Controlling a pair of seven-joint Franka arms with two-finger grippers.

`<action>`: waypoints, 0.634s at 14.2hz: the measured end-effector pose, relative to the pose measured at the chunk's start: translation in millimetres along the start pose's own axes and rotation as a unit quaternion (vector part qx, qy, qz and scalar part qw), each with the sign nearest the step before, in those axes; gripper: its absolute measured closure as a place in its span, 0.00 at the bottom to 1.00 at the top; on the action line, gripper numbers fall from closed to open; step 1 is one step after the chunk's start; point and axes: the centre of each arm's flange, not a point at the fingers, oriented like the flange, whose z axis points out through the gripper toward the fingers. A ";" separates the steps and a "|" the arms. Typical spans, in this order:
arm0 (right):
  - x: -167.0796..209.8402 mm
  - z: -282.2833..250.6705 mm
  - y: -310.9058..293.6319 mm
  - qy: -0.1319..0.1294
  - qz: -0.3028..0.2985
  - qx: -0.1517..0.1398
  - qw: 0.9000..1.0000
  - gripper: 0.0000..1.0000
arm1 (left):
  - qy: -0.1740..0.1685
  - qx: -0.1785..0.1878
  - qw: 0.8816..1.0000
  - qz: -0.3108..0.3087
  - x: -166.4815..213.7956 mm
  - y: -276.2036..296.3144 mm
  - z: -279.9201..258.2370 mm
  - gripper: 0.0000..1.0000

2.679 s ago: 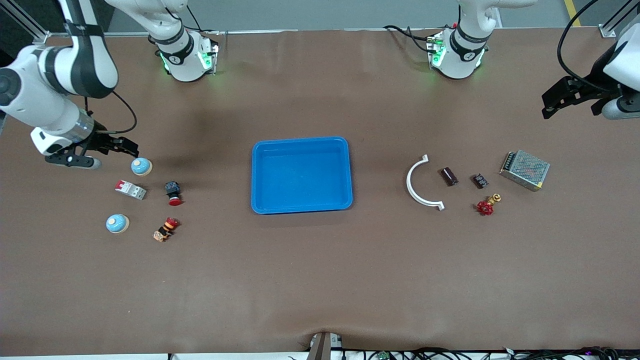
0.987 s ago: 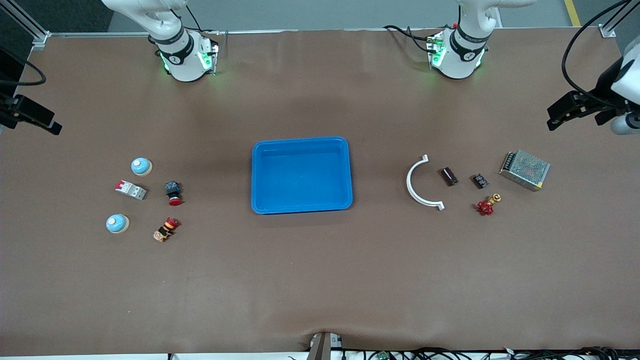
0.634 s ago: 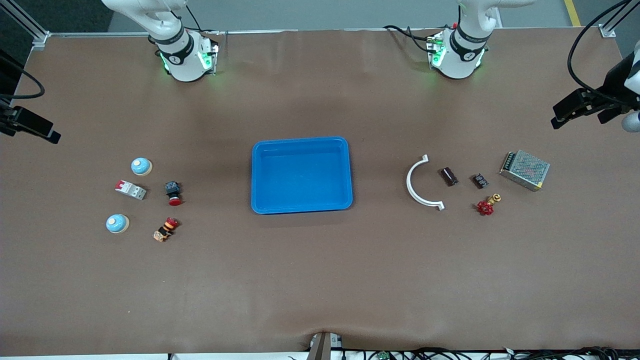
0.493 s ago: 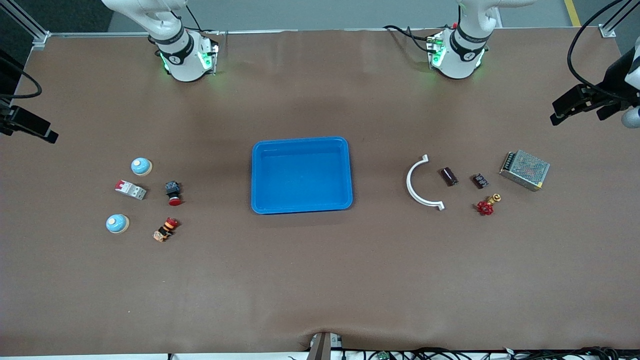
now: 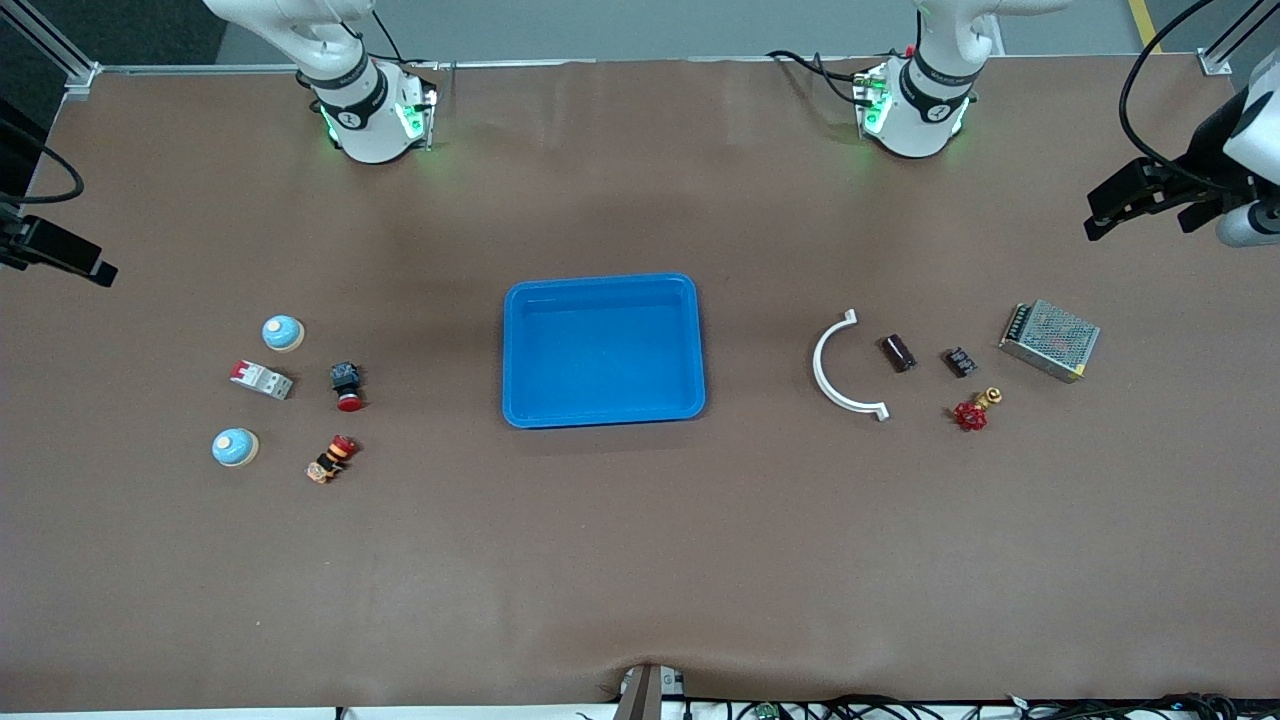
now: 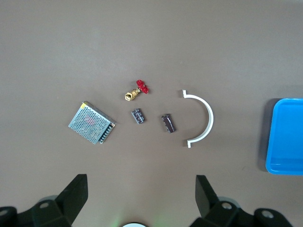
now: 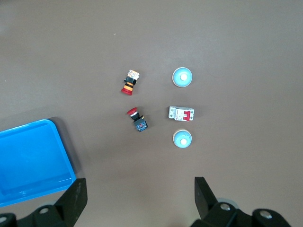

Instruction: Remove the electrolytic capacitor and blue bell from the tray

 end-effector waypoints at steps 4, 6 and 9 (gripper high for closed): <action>-0.5 -1.3 5.3 0.001 0.005 0.000 1.000 0.00 | 0.001 0.000 1.000 0.003 -2.7 3.3 -2.6 0.00; 1.1 2.4 9.2 0.002 0.008 0.001 1.000 0.00 | 0.002 0.000 1.000 0.006 -3.2 4.1 -3.1 0.00; -1.3 5.5 10.7 0.004 0.009 0.002 1.000 0.00 | 0.002 0.000 1.000 0.013 -4.3 8.6 -3.7 0.00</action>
